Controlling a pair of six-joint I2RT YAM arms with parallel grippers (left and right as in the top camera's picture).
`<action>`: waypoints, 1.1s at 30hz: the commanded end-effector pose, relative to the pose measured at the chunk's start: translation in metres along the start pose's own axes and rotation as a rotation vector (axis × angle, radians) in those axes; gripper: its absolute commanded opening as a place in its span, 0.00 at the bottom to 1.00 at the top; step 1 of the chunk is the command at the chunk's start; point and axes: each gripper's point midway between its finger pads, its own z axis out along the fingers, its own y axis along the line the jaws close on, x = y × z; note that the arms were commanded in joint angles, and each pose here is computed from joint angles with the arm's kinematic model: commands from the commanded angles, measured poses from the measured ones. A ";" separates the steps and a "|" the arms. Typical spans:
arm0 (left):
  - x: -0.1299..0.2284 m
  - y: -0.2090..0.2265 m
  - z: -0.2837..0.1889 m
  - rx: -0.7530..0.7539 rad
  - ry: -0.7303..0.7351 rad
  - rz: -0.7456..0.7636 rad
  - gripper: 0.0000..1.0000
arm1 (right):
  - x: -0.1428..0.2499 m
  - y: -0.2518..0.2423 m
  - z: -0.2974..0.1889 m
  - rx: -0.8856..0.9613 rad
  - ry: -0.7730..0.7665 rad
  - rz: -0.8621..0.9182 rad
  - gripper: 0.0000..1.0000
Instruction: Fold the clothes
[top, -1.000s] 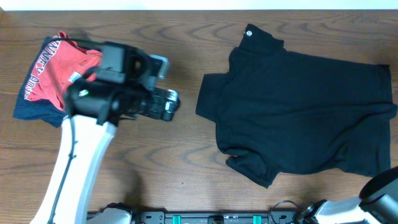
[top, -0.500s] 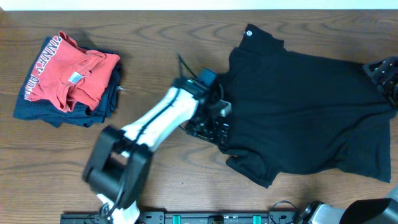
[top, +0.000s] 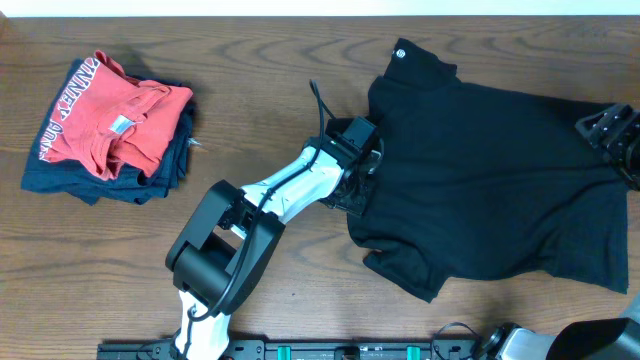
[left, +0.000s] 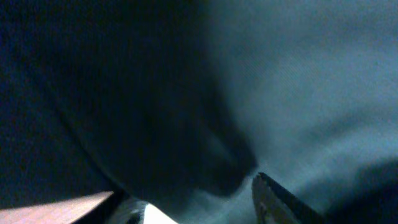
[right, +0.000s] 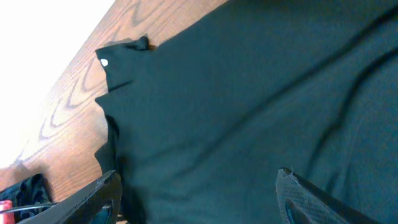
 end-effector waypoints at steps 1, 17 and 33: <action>-0.003 0.034 0.013 -0.172 -0.015 -0.075 0.36 | 0.006 0.000 0.004 0.004 0.025 -0.024 0.78; 0.049 0.221 -0.036 -0.292 0.088 -0.700 0.06 | 0.081 -0.028 0.057 0.086 0.259 -0.074 0.75; 0.010 0.166 -0.140 0.057 -0.191 -0.409 0.40 | 0.035 -0.074 0.151 0.084 -0.241 -0.029 0.56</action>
